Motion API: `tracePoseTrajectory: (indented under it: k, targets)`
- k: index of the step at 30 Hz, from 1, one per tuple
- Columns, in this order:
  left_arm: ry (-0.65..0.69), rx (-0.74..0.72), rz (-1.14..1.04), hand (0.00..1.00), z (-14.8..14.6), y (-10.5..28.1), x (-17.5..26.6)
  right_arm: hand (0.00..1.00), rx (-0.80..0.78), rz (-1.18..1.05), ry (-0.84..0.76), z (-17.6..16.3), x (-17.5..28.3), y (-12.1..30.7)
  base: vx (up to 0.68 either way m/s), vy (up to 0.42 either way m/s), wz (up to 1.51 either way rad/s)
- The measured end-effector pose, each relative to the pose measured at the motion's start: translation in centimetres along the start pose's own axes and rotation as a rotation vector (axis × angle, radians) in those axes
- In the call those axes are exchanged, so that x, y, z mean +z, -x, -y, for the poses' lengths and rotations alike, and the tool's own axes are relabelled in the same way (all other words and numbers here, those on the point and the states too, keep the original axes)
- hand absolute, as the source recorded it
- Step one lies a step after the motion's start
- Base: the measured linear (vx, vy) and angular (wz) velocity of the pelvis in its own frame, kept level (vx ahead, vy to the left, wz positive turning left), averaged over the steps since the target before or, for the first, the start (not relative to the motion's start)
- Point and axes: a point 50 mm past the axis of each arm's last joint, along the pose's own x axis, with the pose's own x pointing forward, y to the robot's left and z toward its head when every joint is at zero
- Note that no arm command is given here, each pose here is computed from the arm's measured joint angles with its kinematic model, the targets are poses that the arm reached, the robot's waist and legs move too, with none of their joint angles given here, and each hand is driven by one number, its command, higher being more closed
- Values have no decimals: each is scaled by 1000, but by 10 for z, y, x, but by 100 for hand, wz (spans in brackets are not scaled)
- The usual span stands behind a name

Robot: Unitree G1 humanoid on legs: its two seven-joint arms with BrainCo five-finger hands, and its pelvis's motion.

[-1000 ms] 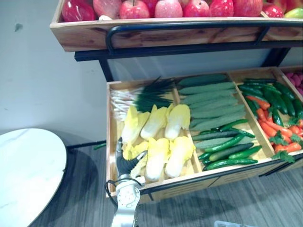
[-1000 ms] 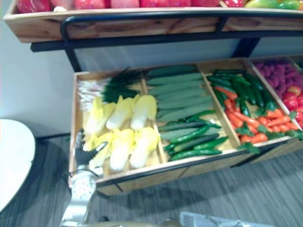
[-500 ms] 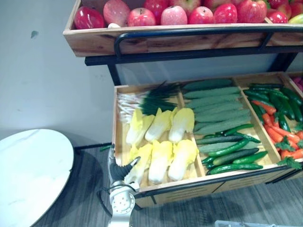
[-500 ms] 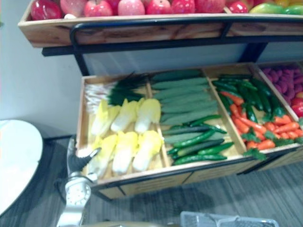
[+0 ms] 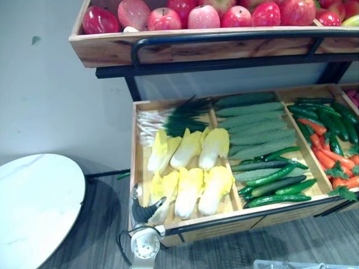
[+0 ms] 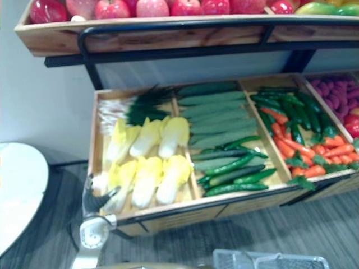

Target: Pick vegetable in the basket

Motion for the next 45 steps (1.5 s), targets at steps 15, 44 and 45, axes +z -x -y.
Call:
tracePoseTrajectory:
  k: [15, 44, 45]
  targets:
    - [-57, 26, -116, 0, -3, -3, -25, 100, -8, 5, -6, -1, 3, 0, 26, -4, -5]
    - [-231, 69, -304, 100, 7, -9, -68, 100, -39, 59, -42, 5, 27, -7, 1, -4, -9]
    - [-235, 80, -308, 100, 7, -11, -68, 100, -41, 55, -38, 6, 26, -8, -58, -17, -22]
